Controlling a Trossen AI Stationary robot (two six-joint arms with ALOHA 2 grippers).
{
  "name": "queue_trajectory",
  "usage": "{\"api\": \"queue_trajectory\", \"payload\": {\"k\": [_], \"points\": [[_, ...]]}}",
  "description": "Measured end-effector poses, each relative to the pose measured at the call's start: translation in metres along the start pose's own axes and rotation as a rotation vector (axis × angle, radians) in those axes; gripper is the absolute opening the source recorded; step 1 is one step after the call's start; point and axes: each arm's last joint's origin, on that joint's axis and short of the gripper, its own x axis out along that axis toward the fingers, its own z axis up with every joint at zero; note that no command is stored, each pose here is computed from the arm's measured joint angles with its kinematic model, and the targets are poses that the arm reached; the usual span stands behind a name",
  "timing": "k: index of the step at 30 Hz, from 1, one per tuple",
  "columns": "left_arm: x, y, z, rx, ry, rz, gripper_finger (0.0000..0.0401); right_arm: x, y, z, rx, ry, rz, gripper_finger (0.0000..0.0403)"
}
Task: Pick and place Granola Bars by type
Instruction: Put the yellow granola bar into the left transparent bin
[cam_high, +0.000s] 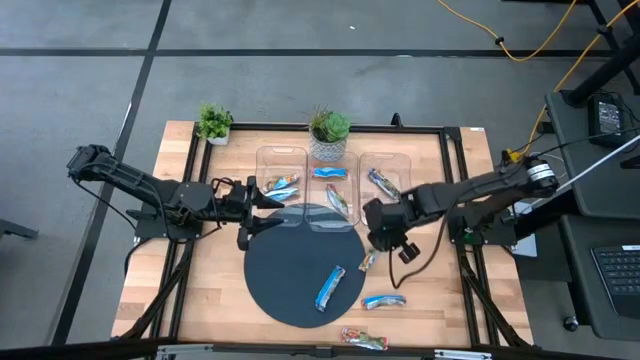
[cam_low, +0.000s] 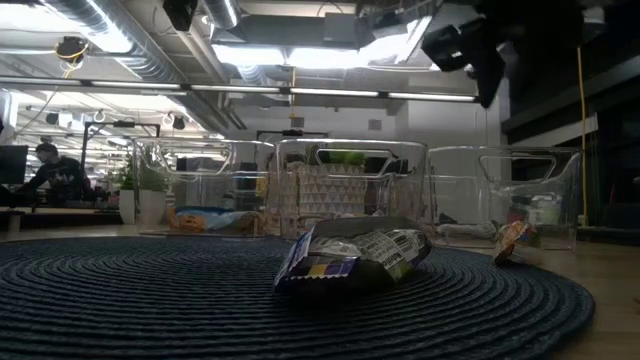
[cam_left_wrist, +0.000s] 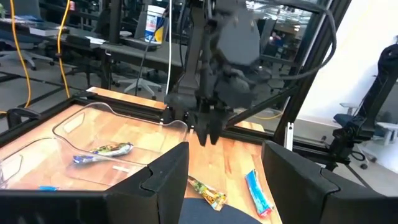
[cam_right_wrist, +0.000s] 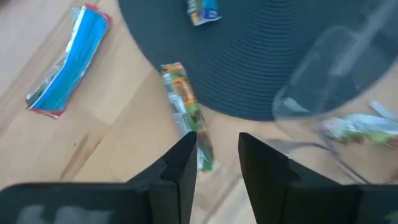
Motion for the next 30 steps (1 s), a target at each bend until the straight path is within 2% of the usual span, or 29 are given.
{"api": "queue_trajectory", "payload": {"k": [7,11,15,18,25,30], "points": [[0.000,0.000,-0.001,-0.002,0.006,0.002,0.0194,0.027,0.012,-0.001,-0.045,-0.080,-0.009,0.0137],[0.000,0.000,-0.001,-0.021,0.006,0.002,0.0194,0.033,0.012,0.003,-0.030,-0.121,-0.020,0.0182],[0.000,0.000,-0.001,-0.024,0.006,0.002,0.0194,0.045,0.011,0.003,-0.030,-0.083,-0.006,0.0237],[0.000,0.000,-0.001,-0.026,0.006,0.003,0.0194,0.057,0.012,0.004,-0.034,-0.046,0.010,0.0264],[0.000,0.000,-0.001,-0.042,0.006,0.003,0.0194,0.091,0.018,0.004,-0.051,0.059,0.053,0.0274],[0.000,0.000,-0.001,-0.042,0.006,0.003,0.0194,0.111,0.016,0.004,-0.054,0.129,-0.003,0.0273]]}}
